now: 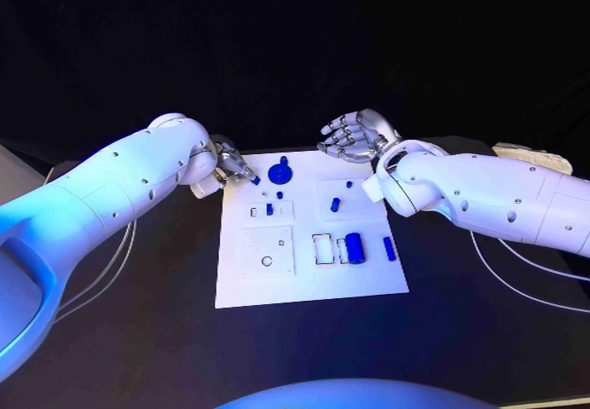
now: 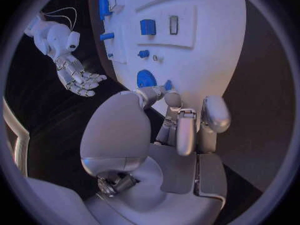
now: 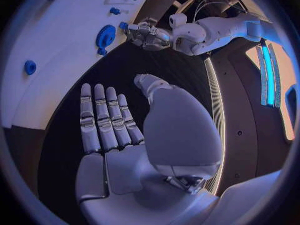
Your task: Assemble the parts on the task board
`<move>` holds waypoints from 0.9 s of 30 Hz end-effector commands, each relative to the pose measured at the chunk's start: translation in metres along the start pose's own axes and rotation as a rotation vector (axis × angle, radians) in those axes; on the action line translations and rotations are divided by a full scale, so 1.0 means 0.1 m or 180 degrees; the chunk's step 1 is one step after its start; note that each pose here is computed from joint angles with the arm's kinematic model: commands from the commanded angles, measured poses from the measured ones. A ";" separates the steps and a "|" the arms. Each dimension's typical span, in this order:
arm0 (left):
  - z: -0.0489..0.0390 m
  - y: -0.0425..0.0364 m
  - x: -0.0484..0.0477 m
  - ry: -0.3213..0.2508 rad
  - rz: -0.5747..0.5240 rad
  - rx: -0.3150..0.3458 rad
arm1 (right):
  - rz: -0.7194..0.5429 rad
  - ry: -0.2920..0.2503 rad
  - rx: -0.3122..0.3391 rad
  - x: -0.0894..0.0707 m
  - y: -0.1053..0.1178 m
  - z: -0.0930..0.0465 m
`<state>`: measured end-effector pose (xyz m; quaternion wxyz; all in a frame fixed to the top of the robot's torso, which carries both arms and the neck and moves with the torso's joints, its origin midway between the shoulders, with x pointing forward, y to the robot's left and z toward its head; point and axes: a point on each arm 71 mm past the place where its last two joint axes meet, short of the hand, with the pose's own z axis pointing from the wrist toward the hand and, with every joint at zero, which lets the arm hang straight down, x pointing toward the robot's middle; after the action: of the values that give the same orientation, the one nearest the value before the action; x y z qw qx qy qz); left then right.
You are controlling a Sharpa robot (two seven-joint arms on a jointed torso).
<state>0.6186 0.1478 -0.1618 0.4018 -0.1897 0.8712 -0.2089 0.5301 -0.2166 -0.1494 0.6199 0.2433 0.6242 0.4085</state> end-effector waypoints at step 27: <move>-0.216 0.048 -0.036 -0.0060 -0.0197 0.0241 | -0.0013 -0.0012 0.0017 -0.08 -0.05 -0.01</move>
<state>0.6036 0.1600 -0.1518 0.4044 -0.1879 0.8620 -0.2412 0.5306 -0.2262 -0.1500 0.6224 0.2479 0.6243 0.4016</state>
